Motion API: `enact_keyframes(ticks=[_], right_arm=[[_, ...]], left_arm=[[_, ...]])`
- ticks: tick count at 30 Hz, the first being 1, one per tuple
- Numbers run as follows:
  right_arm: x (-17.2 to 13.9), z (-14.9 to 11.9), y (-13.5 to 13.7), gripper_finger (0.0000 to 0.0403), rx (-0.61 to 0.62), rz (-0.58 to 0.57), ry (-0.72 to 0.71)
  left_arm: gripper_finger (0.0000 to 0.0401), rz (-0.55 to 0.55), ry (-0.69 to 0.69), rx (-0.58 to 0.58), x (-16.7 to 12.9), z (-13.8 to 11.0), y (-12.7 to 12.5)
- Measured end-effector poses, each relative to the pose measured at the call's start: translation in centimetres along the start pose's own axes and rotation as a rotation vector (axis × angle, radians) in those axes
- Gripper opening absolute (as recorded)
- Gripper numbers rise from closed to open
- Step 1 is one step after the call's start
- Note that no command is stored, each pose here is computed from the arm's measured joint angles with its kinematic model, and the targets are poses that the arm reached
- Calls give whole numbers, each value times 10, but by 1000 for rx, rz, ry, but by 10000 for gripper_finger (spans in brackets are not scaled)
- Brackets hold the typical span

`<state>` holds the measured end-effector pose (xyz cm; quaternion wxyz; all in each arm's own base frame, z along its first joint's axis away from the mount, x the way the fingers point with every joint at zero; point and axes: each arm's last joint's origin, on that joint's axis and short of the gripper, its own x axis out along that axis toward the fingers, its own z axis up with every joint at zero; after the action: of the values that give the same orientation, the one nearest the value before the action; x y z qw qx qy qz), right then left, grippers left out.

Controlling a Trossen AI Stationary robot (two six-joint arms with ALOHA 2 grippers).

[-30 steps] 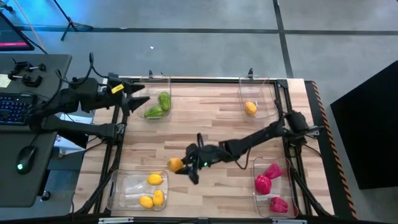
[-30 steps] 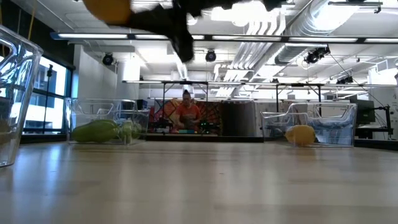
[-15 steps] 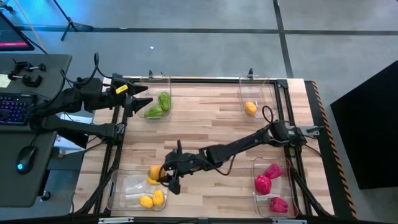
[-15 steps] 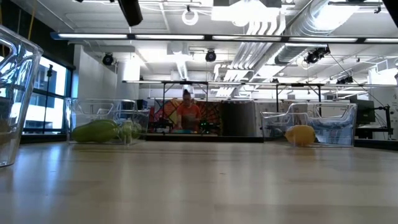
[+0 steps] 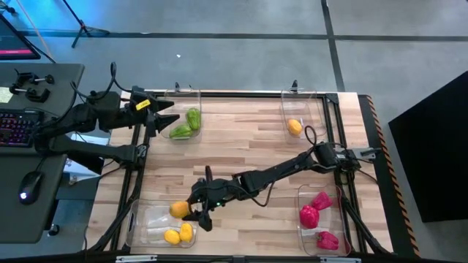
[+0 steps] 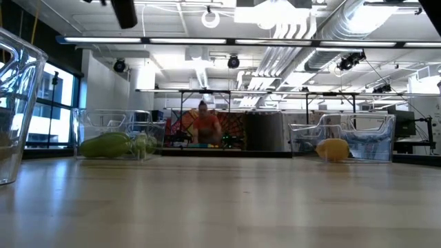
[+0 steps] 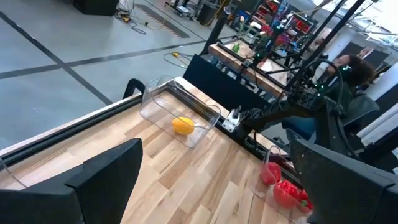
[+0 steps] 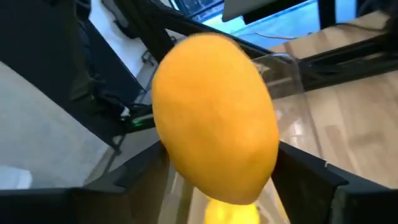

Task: Sort produce into baskets
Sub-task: Put the lemon into the bottom left transparent bin

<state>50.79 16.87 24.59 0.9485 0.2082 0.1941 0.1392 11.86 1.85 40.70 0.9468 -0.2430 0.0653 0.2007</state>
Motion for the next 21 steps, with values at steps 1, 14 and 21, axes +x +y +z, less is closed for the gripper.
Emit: enact_keyframes(ticks=[1,14,21], right_arm=[[2,-2,-1,258,21,8,-3],[-3,16,-35,357,102,89,50],[-60,65,-63,358,60,-112,123]], left_arm=[[395,0,-1,0,0,0,0],[395,-6,-17,4,-6,1,1],[395,-5,-16,23,-5,1,1]])
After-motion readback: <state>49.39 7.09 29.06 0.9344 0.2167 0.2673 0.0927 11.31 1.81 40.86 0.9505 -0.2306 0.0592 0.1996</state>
